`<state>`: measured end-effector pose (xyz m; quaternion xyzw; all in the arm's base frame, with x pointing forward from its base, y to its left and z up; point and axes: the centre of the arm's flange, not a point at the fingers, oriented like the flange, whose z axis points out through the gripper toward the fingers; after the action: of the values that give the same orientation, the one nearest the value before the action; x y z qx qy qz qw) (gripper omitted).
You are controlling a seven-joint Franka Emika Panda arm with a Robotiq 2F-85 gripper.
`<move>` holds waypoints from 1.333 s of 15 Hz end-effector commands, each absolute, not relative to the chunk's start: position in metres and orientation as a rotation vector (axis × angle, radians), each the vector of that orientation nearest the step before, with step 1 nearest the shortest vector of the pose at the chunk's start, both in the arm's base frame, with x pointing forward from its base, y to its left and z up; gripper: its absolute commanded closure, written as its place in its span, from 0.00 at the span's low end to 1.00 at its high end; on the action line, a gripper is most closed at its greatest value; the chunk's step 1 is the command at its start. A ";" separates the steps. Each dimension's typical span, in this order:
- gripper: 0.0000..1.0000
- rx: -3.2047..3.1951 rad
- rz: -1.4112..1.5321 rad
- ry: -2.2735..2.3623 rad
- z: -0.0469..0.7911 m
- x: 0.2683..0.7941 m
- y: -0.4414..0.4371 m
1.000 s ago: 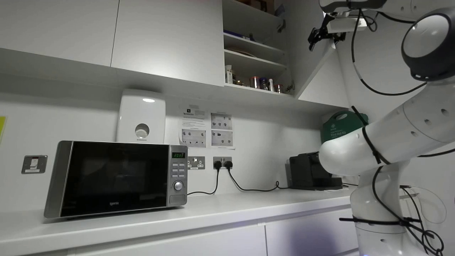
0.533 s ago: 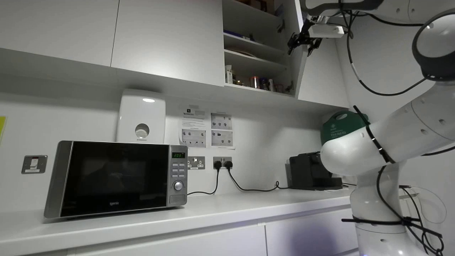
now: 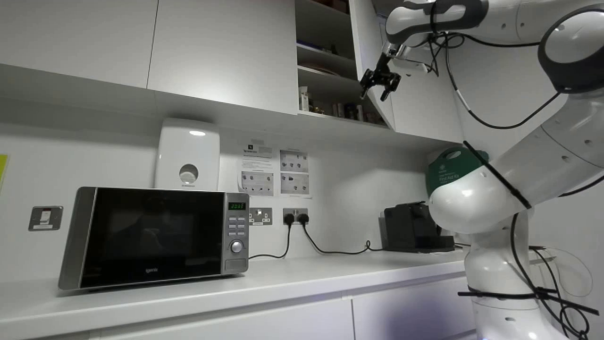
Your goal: Close the open cabinet door
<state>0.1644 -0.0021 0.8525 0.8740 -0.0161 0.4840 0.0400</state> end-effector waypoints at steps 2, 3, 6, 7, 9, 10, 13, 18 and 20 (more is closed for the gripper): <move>0.00 2.740 1.437 0.003 0.850 0.200 -0.011; 0.00 2.746 1.425 -0.002 0.847 0.204 -0.015; 0.00 2.759 1.401 -0.027 0.842 0.208 -0.026; 0.00 2.755 1.437 -0.053 0.840 0.206 -0.031; 0.00 2.720 1.528 -0.094 0.843 0.196 -0.040; 0.00 2.692 1.575 -0.119 0.847 0.190 -0.045; 0.00 2.628 1.682 -0.156 0.860 0.170 -0.058; 0.00 2.594 1.779 -0.151 0.882 0.154 -0.054; 0.00 2.614 1.807 -0.094 0.891 0.160 -0.038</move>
<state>0.1504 -0.0551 0.8753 0.8299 -0.0485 0.5558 0.0035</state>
